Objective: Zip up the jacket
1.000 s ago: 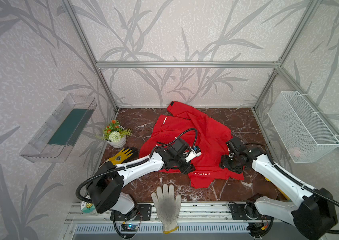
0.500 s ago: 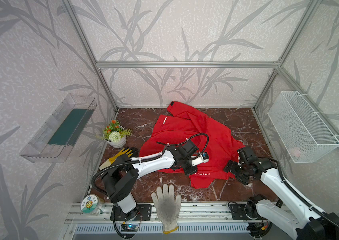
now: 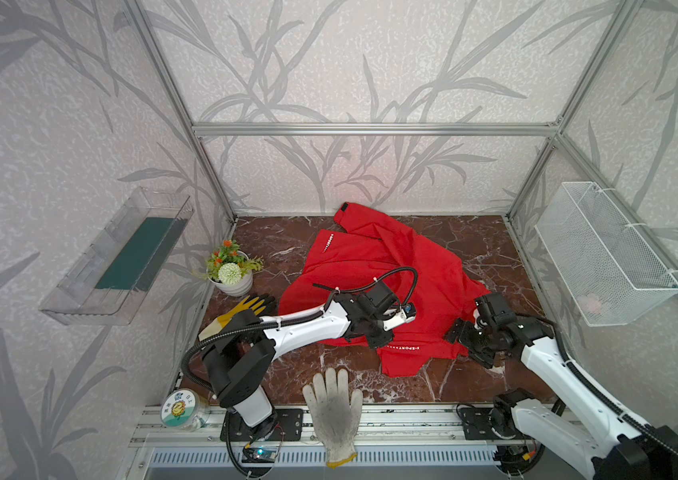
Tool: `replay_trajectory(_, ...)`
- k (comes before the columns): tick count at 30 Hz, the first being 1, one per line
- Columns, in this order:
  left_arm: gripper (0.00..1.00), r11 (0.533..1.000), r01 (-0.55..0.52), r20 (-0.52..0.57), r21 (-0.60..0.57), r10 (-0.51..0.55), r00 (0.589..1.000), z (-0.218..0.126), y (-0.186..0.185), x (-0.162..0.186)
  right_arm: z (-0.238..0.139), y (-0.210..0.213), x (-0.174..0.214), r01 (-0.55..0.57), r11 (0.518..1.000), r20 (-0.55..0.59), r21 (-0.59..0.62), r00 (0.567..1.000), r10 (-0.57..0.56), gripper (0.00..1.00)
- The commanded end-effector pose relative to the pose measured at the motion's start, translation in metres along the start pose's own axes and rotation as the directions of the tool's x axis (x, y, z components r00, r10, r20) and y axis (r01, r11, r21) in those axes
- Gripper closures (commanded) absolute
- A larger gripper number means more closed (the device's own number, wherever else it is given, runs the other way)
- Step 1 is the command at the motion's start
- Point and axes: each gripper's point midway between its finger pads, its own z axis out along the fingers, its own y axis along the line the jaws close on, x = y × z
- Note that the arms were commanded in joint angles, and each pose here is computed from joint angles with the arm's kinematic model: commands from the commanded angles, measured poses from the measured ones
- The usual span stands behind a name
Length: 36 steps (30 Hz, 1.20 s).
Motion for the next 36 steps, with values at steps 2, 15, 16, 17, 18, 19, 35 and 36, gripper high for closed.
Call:
replay_trajectory(2,0.64,0.999,-0.022,-0.049,-0.028,0.02,0.999,-0.004,0.005,0.004,0.001,0.0,0.002,-0.009,1.0,-0.005,-0.013,1.0,0.009,0.1)
replay_trajectory(15,1.0,0.993,-0.005,-0.096,0.114,0.016,0.995,0.001,-0.017,0.009,0.012,0.022,-0.002,-0.078,0.984,-0.01,-0.157,0.997,0.077,0.09)
replay_trajectory(16,1.0,0.994,-0.013,-0.095,0.104,0.023,0.995,-0.002,-0.015,0.008,0.015,0.026,-0.002,-0.087,0.98,-0.02,-0.18,0.996,0.085,0.09)
replay_trajectory(17,1.0,0.996,-0.022,-0.087,0.084,0.029,0.996,-0.006,-0.012,0.005,0.018,0.03,-0.001,-0.101,0.973,-0.036,-0.206,0.995,0.095,0.08)
replay_trajectory(18,1.0,0.998,-0.033,-0.071,0.055,0.037,0.997,-0.01,-0.007,0.001,0.022,0.035,0.0,-0.116,0.964,-0.054,-0.238,0.993,0.106,0.08)
replay_trajectory(19,1.0,0.998,-0.043,-0.055,0.034,0.045,0.997,-0.014,-0.004,-0.003,0.024,0.041,-0.001,-0.122,0.954,-0.059,-0.273,0.992,0.11,0.08)
replay_trajectory(35,1.0,0.965,-0.228,0.25,-0.131,0.255,0.934,-0.073,-0.009,-0.018,0.013,0.102,-0.079,-0.085,0.809,0.201,-0.582,0.949,0.244,0.08)
replay_trajectory(36,1.0,0.966,-0.228,0.254,-0.125,0.253,0.934,-0.072,-0.011,-0.016,0.016,0.104,-0.081,-0.083,0.81,0.199,-0.58,0.95,0.239,0.08)
